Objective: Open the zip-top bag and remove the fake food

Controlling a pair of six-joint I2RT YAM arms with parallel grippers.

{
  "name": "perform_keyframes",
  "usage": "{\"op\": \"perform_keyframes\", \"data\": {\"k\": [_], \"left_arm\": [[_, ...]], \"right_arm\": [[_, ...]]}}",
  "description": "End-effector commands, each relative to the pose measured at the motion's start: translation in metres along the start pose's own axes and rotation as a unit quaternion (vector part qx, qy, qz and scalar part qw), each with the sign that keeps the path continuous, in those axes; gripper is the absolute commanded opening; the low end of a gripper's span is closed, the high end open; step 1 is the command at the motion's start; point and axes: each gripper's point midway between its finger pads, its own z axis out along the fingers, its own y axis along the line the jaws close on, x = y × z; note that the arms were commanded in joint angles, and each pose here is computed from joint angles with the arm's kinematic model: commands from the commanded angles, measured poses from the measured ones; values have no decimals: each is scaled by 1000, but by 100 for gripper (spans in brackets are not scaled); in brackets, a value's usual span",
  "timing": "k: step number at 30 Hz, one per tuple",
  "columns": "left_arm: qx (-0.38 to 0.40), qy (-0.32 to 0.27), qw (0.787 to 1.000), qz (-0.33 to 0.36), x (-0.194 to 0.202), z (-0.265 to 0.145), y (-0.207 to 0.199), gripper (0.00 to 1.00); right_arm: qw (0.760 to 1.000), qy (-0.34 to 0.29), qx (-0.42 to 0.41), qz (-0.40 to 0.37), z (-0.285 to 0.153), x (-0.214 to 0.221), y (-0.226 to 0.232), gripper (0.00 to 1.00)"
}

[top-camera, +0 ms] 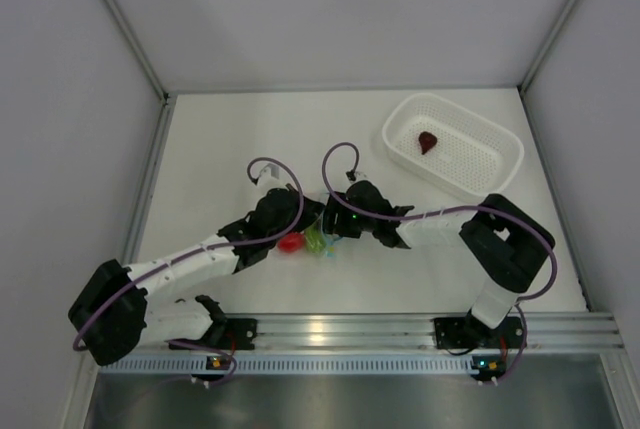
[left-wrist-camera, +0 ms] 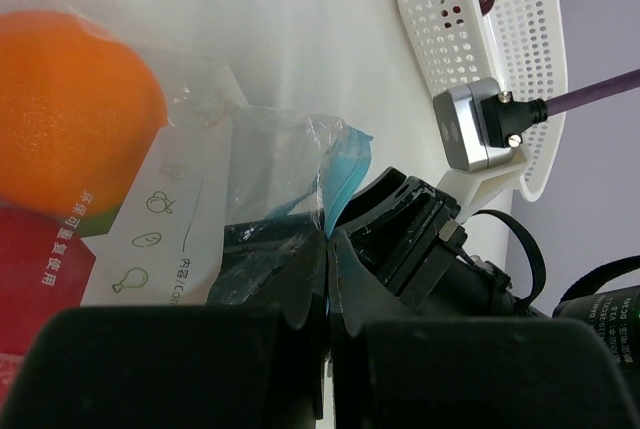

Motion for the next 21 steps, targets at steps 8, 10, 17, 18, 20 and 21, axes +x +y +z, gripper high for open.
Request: {"op": "perform_keyframes", "data": {"k": [8,10,17,18,20,21], "left_arm": [[65,-5,998,-24,3,-9,-31,0],[70,-3,997,-30,3,-11,-32,0],[74,-7,994,-77,1,-17,-35,0],[76,-10,994,-79,0,-18,-37,0],[80,-15,993,-82,0,-22,-39,0],[79,-19,993,-83,-1,-22,-38,0]], "right_arm": [[987,-25,-161,-2,-10,-4,82,59],[984,-24,-179,3,-12,-4,87,60],[982,-12,-189,-11,-9,5,92,71],[985,-19,-170,-18,-5,0,90,72],[991,-5,-130,-25,2,9,78,73],[992,-10,-122,-29,5,7,78,74]]}}
